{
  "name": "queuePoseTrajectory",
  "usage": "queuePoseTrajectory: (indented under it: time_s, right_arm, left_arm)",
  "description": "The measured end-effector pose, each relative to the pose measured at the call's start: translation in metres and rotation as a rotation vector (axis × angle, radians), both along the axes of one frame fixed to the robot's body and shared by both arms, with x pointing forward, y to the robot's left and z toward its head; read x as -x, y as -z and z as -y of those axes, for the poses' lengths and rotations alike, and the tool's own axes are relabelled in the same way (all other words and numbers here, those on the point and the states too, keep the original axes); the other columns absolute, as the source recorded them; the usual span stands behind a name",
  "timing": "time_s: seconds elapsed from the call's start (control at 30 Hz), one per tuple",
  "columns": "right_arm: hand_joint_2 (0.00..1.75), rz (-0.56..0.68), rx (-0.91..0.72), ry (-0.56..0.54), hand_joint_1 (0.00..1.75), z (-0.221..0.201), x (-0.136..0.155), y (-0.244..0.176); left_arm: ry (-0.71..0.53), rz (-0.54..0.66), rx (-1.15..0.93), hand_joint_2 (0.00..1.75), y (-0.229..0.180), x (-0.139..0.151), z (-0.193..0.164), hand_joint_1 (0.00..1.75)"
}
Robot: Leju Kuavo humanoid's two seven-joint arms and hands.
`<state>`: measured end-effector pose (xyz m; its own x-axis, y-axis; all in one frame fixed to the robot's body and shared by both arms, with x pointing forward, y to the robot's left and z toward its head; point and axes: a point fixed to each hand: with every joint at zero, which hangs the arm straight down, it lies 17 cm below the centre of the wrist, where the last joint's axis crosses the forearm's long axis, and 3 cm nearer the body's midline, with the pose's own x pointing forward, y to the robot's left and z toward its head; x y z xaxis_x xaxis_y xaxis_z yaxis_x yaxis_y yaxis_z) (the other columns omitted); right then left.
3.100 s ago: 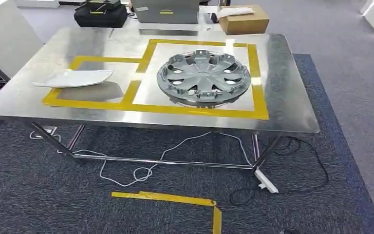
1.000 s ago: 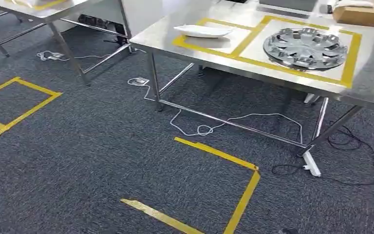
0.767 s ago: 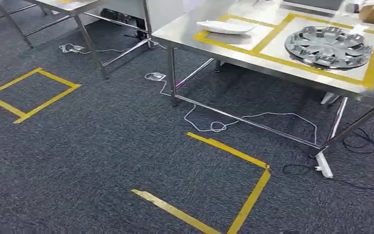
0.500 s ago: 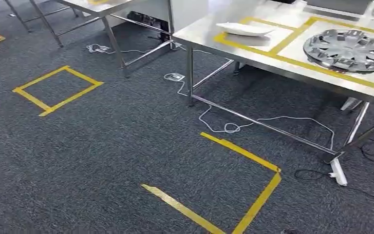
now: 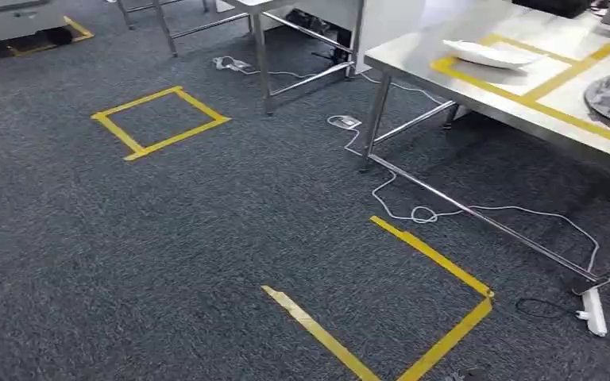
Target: Take the parts from the cabinet and place them on the table.
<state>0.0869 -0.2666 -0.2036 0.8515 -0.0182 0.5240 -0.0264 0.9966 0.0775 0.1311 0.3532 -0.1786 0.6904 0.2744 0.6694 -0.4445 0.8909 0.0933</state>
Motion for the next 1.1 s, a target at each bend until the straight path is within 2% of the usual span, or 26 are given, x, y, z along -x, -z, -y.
queuePoseTrajectory:
  time_s: [0.37, 0.5, 0.6, 0.77, 0.87, 0.97, 1.03, 1.1]
  right_arm:
    - [0.00, 0.002, 0.024, -0.033, 0.00, 0.007, 0.002, 0.008]
    - [0.00, 0.015, 0.016, -0.036, 0.00, 0.004, -0.002, 0.009]
    - [0.00, 0.038, 0.015, -0.031, 0.00, 0.003, -0.008, 0.008]
    - [0.00, 0.188, 0.002, -0.038, 0.00, 0.000, -0.062, -0.010]
    - [0.00, 0.278, -0.024, -0.056, 0.00, -0.008, -0.097, -0.026]
    - [0.00, 0.365, -0.044, -0.064, 0.00, -0.018, -0.131, -0.046]
    - [0.00, 0.394, -0.048, -0.027, 0.00, -0.014, -0.145, -0.053]
    - [0.00, 0.391, -0.045, -0.001, 0.00, -0.009, -0.146, -0.053]
  left_arm:
    - [0.009, -0.019, 0.008, 0.00, 0.003, 0.005, 0.007, 0.00]
    - [0.028, -0.056, 0.009, 0.00, 0.007, 0.018, 0.011, 0.00]
    - [0.057, -0.037, 0.019, 0.00, 0.005, 0.012, 0.018, 0.00]
    - [0.045, 0.095, 0.098, 0.00, -0.009, -0.011, 0.027, 0.00]
    - [0.021, 0.177, 0.115, 0.00, -0.022, -0.035, 0.024, 0.00]
    - [-0.015, 0.223, 0.119, 0.00, -0.031, -0.045, 0.018, 0.00]
    - [-0.012, 0.243, 0.116, 0.00, -0.036, -0.053, 0.017, 0.00]
    - [-0.009, 0.257, 0.117, 0.00, -0.039, -0.060, 0.019, 0.00]
